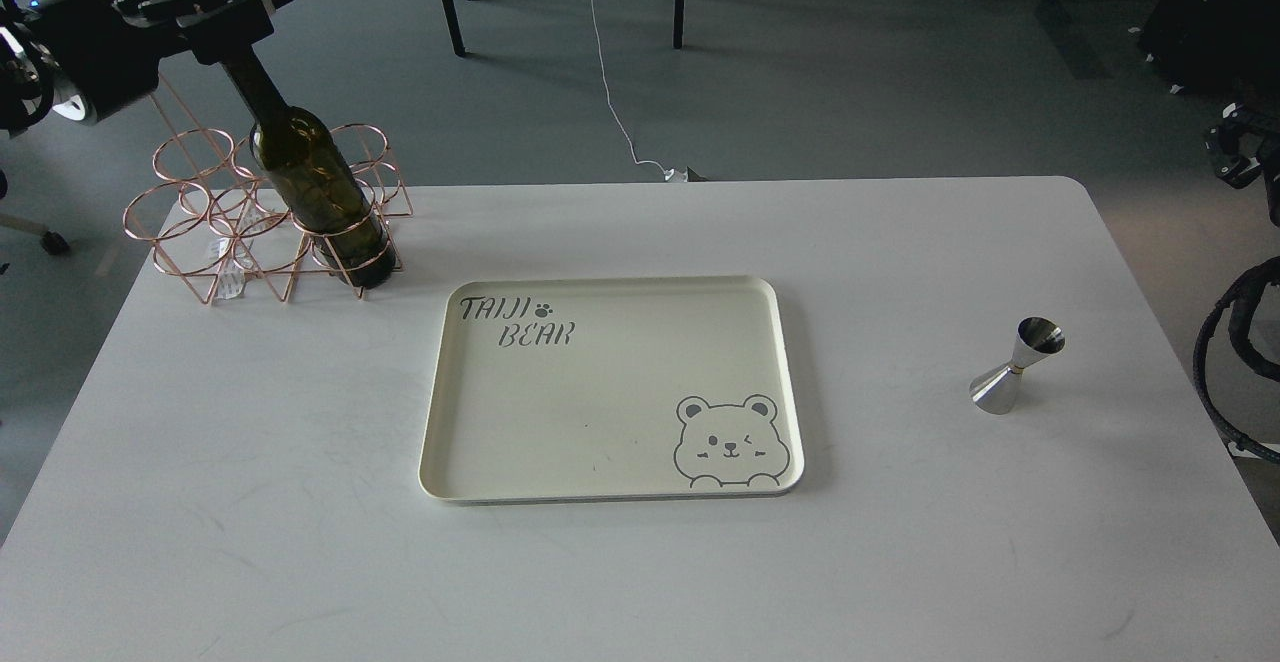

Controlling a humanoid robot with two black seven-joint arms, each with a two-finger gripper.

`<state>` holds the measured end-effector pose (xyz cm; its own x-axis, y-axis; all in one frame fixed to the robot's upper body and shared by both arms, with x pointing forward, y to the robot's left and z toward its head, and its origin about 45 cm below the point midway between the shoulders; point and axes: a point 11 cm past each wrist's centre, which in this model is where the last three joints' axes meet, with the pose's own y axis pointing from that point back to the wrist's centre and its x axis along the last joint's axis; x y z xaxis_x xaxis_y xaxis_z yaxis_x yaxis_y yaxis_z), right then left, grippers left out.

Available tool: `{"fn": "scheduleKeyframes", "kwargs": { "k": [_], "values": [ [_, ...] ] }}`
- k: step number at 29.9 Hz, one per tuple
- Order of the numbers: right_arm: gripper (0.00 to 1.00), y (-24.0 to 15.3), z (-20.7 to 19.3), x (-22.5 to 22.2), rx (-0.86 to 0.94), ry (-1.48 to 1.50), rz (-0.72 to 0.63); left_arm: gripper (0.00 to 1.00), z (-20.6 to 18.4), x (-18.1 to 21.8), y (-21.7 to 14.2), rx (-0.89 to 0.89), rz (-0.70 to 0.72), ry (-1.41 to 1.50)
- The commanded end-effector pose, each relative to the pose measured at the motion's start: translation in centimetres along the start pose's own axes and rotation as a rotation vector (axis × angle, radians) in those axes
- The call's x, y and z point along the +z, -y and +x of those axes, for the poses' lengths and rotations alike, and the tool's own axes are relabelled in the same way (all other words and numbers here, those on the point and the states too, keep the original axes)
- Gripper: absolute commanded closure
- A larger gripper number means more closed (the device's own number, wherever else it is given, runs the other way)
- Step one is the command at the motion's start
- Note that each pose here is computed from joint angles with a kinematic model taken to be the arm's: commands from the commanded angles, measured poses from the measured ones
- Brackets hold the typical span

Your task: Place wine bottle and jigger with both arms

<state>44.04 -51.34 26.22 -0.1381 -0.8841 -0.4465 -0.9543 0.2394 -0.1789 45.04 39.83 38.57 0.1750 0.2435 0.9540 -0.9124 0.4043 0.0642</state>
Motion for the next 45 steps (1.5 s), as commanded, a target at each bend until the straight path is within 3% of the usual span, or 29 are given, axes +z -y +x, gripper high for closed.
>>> {"fn": "scheduleKeyframes", "kwargs": {
  "k": [1,7,13,21,24,29,35,45],
  "values": [
    [0.01,0.1,-0.1,0.0,-0.001,0.007,0.003,0.06,2.7,-0.5,-0.8,0.111,0.010,-0.155],
    [0.01,0.2,-0.2,-0.3,-0.001,0.011,0.013,0.03,6.6,-5.2,-3.3,0.397,0.094,-0.553],
    [0.01,0.2,-0.1,-0.4,0.001,0.009,0.013,0.02,7.5,-10.7,-7.2,0.611,0.171,-0.868],
    [0.01,0.1,0.0,-0.2,0.023,0.065,0.040,0.02,3.0,-14.2,-9.8,0.705,0.151,-1.236],
    [0.01,-0.3,-0.2,1.0,0.029,0.086,0.026,0.02,-1.2,-14.8,-10.3,0.712,0.110,-1.444],
    [0.01,-0.7,0.2,2.4,0.038,0.093,-0.071,0.02,-5.1,-15.1,-10.8,0.729,0.091,-1.600],
    [0.01,-1.7,0.8,4.4,0.082,0.181,-0.117,0.02,-8.3,-15.5,-11.9,0.812,0.063,-1.739],
    [0.01,-2.3,0.4,6.1,0.077,0.183,-0.158,0.02,-9.9,-15.3,-11.8,0.844,0.038,-1.805]
  ]
}}
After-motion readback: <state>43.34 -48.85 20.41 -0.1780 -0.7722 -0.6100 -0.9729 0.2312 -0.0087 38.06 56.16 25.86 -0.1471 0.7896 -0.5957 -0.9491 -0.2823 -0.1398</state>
